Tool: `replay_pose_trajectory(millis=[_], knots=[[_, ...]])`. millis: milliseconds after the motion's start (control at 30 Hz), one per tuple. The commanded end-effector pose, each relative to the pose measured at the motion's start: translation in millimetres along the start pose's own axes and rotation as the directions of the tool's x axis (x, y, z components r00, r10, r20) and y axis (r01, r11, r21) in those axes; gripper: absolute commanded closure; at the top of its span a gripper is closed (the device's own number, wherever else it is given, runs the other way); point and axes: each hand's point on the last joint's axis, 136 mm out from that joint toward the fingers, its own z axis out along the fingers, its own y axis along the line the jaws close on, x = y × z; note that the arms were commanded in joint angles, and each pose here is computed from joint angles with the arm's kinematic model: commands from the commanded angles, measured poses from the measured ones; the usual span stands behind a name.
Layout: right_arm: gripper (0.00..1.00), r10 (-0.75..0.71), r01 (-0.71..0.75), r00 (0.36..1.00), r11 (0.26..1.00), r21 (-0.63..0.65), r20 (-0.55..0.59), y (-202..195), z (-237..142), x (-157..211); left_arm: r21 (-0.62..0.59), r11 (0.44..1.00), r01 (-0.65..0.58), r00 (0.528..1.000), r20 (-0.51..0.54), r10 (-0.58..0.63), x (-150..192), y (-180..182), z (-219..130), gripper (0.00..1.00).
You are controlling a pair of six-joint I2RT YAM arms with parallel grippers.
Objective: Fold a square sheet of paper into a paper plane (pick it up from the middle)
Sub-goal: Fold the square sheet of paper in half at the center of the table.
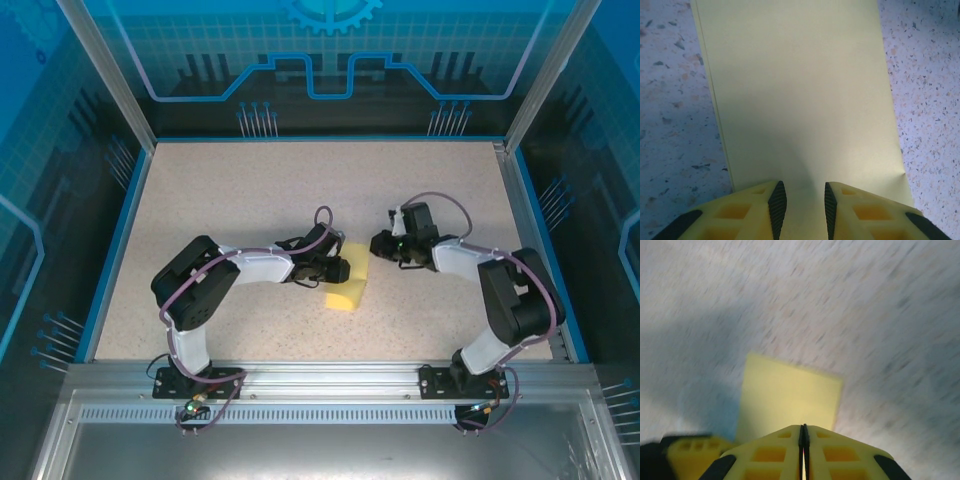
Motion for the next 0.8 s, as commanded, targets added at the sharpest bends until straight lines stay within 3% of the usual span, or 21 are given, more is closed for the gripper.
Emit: replay_pose_trajectory(millis=[0, 167, 767], knots=[[0.88, 0.023, -0.026, 0.997, 0.999, -0.041, -0.077, 11, 1, 38, -0.200, 0.980, 0.010, 0.972, -0.229, -0.057, 69, 59, 8, 0.68], [0.88, 0.004, -0.009, 0.991, 0.999, -0.031, -0.136, 17, 6, 69, -0.195, 0.981, 0.010, 0.971, -0.234, -0.057, 70, 59, 9, 0.68], [0.88, -0.095, 0.104, 0.949, 0.994, 0.016, -0.302, -2, 9, 104, -0.207, 0.978, 0.011, 0.968, -0.243, -0.063, 76, 64, 9, 0.68]])
